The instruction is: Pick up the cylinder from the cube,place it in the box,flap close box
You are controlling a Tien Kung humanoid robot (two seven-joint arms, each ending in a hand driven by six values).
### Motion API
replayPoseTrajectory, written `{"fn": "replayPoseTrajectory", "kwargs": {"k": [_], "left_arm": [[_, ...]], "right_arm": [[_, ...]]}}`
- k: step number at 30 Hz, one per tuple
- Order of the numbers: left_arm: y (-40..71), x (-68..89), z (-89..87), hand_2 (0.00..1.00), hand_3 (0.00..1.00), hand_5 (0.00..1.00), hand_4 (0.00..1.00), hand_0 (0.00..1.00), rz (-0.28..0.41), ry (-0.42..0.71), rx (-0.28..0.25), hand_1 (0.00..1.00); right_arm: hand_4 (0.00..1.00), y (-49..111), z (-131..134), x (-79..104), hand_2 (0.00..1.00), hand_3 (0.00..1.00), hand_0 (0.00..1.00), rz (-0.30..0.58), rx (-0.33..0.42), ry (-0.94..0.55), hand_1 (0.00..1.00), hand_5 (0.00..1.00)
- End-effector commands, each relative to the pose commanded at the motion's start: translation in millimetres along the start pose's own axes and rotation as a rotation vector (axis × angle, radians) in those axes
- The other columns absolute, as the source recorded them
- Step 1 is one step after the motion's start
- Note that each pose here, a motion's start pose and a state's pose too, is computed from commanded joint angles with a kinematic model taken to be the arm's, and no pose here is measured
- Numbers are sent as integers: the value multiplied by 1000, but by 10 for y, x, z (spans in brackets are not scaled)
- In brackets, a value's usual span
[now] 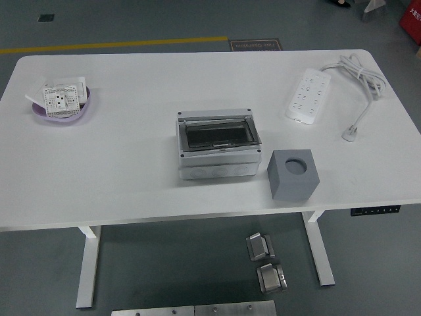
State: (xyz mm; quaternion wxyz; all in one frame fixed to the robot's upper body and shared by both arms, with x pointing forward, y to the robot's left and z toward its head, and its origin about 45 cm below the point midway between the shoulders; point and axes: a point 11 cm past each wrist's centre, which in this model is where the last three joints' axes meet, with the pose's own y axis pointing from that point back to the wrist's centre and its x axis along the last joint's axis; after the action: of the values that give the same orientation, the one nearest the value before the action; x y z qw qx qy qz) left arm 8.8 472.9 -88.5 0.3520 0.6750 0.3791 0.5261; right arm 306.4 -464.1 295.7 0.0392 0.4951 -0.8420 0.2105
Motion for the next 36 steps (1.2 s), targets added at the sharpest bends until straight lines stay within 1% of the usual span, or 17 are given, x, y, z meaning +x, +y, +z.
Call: {"fn": "replayPoseTrajectory", "kwargs": {"k": [6,7,12,13,16,18,19,20,24,25,30,31,36], "left_arm": [[-1,-8,-4,573,624,329,605,680,-2,3,2,667],[0,-5,-1,573,624,329,605,679,-1,4,1,666],[-9,2,-42,573,624,329,605,679,0,8,9,666],[-13,-2,-65,573,623,330,605,679,-1,9,13,666],[-23,-14,-119,573,623,330,605,679,-2,8,24,666],[-30,-35,-163,573,623,330,605,679,-6,6,33,666],[-32,-44,-178,573,623,329,603,679,-7,5,35,666],[-34,-50,-187,573,623,329,603,679,-8,4,37,666],[-32,-49,-174,573,623,329,603,679,-8,4,34,666],[-30,-47,-163,573,621,329,603,679,-7,4,32,666],[-26,-54,-144,573,621,329,603,679,-8,4,28,666],[-27,-60,-149,573,622,331,600,679,-9,3,29,665],[-35,-116,-216,573,622,331,600,679,-20,-2,45,665]], "right_arm": [[794,36,25,-164,770,805,817,-12,4,-74,736,573],[787,40,31,-184,771,813,800,-15,4,-82,729,568],[787,48,72,-237,771,813,800,-17,-5,-125,729,568],[767,44,72,-247,769,886,783,-16,-4,-140,717,546],[767,24,62,-285,769,886,783,-17,0,-175,717,546],[767,-11,30,-372,769,886,783,-38,5,-206,717,546],[760,-29,15,-437,798,870,774,-54,6,-223,736,536],[760,-40,4,-498,798,870,774,-69,5,-236,736,536],[760,-41,-8,-752,798,870,774,-126,-9,-281,736,536],[759,-32,-3,-842,855,913,770,-142,-16,-294,783,534],[759,82,45,-1181,855,913,770,-218,-50,-332,783,534],[754,114,61,-1238,829,938,780,-236,-59,-339,760,528],[754,288,107,-1446,829,938,780,-331,-112,-409,760,528]]}}
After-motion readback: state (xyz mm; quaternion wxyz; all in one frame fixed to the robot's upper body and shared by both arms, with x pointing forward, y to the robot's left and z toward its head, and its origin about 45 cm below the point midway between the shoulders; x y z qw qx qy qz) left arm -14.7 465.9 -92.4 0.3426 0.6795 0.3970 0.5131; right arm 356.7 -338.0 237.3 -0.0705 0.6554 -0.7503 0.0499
